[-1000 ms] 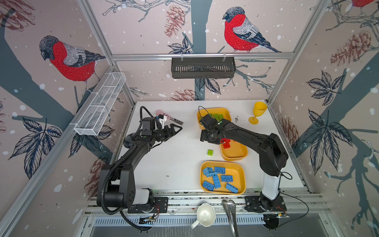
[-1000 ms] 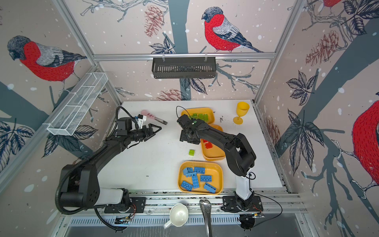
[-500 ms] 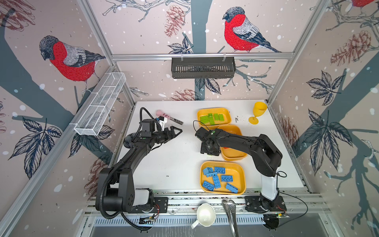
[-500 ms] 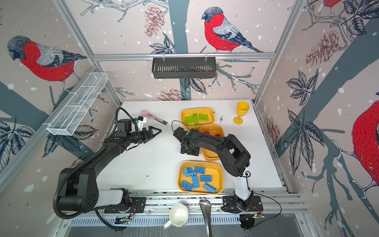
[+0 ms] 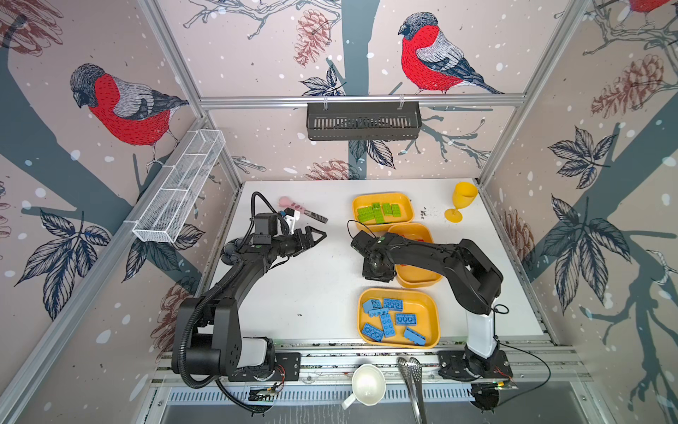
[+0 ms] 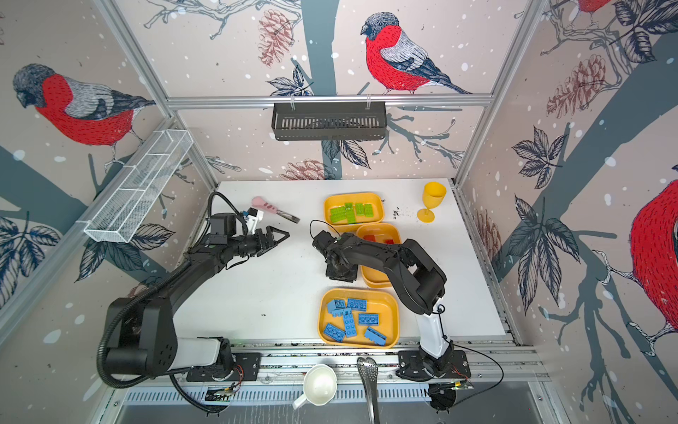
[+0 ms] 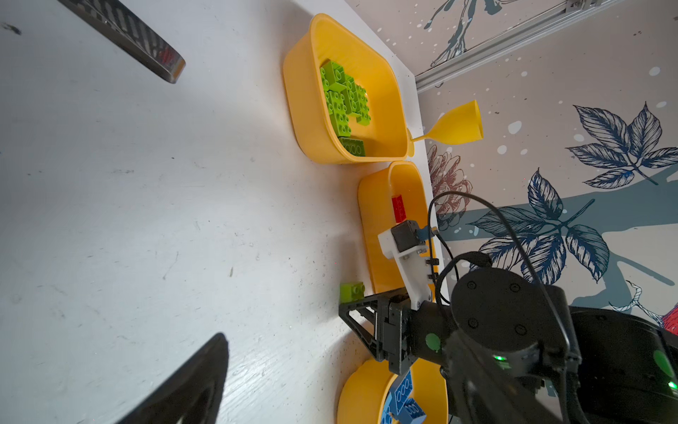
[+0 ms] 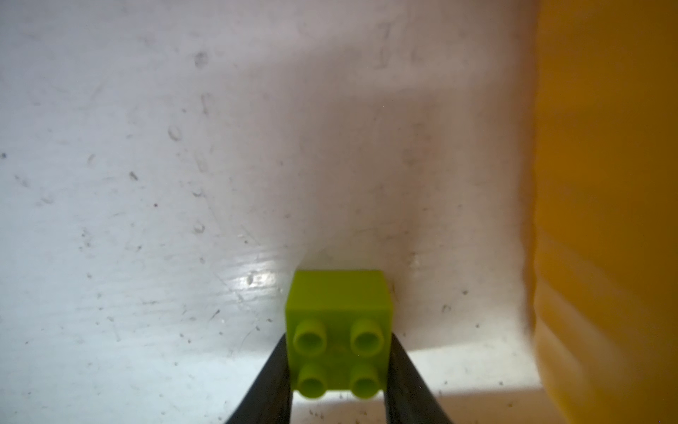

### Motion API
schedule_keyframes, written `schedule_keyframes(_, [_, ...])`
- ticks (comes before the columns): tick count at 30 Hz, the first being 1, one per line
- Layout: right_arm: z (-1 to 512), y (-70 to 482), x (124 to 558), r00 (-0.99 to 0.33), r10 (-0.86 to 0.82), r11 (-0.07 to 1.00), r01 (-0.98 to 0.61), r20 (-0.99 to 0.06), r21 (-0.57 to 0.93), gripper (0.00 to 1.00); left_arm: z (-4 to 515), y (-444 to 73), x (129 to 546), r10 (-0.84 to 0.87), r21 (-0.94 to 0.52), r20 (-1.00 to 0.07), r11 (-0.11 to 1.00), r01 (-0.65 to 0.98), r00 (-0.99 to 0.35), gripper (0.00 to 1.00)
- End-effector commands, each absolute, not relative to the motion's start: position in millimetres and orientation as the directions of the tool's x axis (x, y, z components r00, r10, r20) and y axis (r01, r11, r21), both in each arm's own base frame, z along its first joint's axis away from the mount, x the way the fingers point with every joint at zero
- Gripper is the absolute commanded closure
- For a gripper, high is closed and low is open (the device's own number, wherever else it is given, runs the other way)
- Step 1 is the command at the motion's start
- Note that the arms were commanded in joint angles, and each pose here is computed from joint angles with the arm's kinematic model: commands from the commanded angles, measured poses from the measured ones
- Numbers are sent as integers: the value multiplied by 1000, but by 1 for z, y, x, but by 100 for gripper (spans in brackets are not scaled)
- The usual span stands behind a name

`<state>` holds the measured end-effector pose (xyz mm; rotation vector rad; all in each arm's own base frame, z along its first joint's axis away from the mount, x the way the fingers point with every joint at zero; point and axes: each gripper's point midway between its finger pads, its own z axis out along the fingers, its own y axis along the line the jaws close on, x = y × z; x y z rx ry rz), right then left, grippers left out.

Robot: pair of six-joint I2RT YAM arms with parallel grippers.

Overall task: Sort the legos into containers by color
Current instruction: 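Grasp the lime-green 2x2 brick with the right gripper and lift, then carry the lime-green brick to the farthest tray and release it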

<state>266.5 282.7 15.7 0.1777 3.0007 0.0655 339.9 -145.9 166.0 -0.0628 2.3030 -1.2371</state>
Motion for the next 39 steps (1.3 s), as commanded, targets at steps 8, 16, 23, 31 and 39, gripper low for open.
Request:
schedule_keyframes(8, [48,298,299,-973,71,993,49,-221,104,71,170,-147,344,-274,-784,-438,582,215,-856,7])
schedule_keyframes(16, [110,297,361,-934,81,988,28,-348,154,72,179,-147,353,-300,-797,-440,565,214,-846,8])
schedule_keyframes(23, [129,249,437,-890,139,986,85,-434,141,72,192,-149,363,-336,-816,-445,533,222,-830,8])
schedule_keyframes(31, [110,191,498,-875,163,986,151,-456,63,69,196,-149,378,-352,-815,-448,538,214,-822,8])
schedule_keyframes(39, [106,165,526,-870,162,985,168,-465,29,33,190,-145,392,-333,-788,-459,582,204,-824,8])
